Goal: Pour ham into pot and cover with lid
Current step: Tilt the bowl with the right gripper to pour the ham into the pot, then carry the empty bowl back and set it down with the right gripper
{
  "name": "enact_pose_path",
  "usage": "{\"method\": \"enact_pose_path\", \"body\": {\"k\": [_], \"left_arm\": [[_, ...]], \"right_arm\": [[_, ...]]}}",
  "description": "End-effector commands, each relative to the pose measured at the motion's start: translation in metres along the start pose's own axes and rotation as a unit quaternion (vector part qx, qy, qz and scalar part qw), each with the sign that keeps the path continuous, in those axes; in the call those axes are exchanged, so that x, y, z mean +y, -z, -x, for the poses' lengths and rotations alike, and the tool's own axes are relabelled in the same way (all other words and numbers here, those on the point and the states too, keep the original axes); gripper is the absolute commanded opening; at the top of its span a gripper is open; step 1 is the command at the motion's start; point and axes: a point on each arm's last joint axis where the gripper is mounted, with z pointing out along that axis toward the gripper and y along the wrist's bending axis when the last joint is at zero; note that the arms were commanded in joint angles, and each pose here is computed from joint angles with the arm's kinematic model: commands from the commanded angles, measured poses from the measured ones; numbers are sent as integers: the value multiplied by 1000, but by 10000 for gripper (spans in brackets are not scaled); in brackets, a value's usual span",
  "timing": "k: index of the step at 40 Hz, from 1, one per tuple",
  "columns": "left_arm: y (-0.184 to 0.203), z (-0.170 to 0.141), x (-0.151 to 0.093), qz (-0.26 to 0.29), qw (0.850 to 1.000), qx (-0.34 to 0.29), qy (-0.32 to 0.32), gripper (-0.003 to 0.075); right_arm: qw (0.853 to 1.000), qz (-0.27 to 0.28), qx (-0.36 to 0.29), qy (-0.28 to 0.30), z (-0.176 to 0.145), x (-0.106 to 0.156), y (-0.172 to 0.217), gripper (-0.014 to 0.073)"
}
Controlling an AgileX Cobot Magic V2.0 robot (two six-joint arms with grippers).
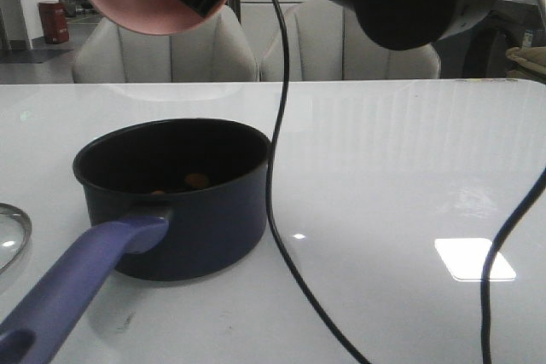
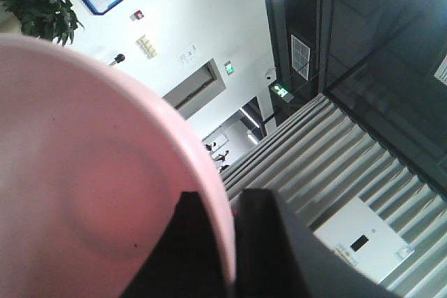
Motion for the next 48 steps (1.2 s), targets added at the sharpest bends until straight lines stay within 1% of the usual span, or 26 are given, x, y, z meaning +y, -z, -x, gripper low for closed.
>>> {"method": "enact_pose_path", "body": {"k": [1,5,9,13,16,21,25,30,32,37,44,46,48], "left_arm": [[1,16,0,0,999,-50,3,522],[1,16,0,0,999,-50,3,521],[1,16,0,0,999,-50,3,521],[1,16,0,0,999,-50,3,522],[1,16,0,0,999,-50,3,522],[1,16,0,0,999,-50,3,522],[1,16,0,0,999,-50,3,522],[1,16,0,0,999,-50,3,522],[1,16,0,0,999,-50,3,522],[1,16,0,0,999,-50,3,522],[1,16,0,0,999,-50,3,522],[1,16,0,0,999,-50,3,522],[1,16,0,0,999,-50,3,522]], "right_arm": [[990,-107,-66,-65,24,-37,-5,137],[977,-117,-24,-176,14,-38,-5,137],[961,-113,34,-251,3,-36,-5,137],[943,-98,102,-300,-5,-34,-4,137],[928,-68,166,-328,-8,-31,-1,137],[889,-19,258,-378,-6,-30,6,137],[876,26,293,-381,3,-37,13,137],[873,62,315,-366,15,-57,22,137],[867,73,330,-365,16,-66,27,137],[849,81,375,-363,6,-91,43,137],[841,101,433,-307,-7,-121,66,137],[835,109,450,-299,-11,-125,71,137],[824,120,468,-297,-14,-125,76,137]]}}
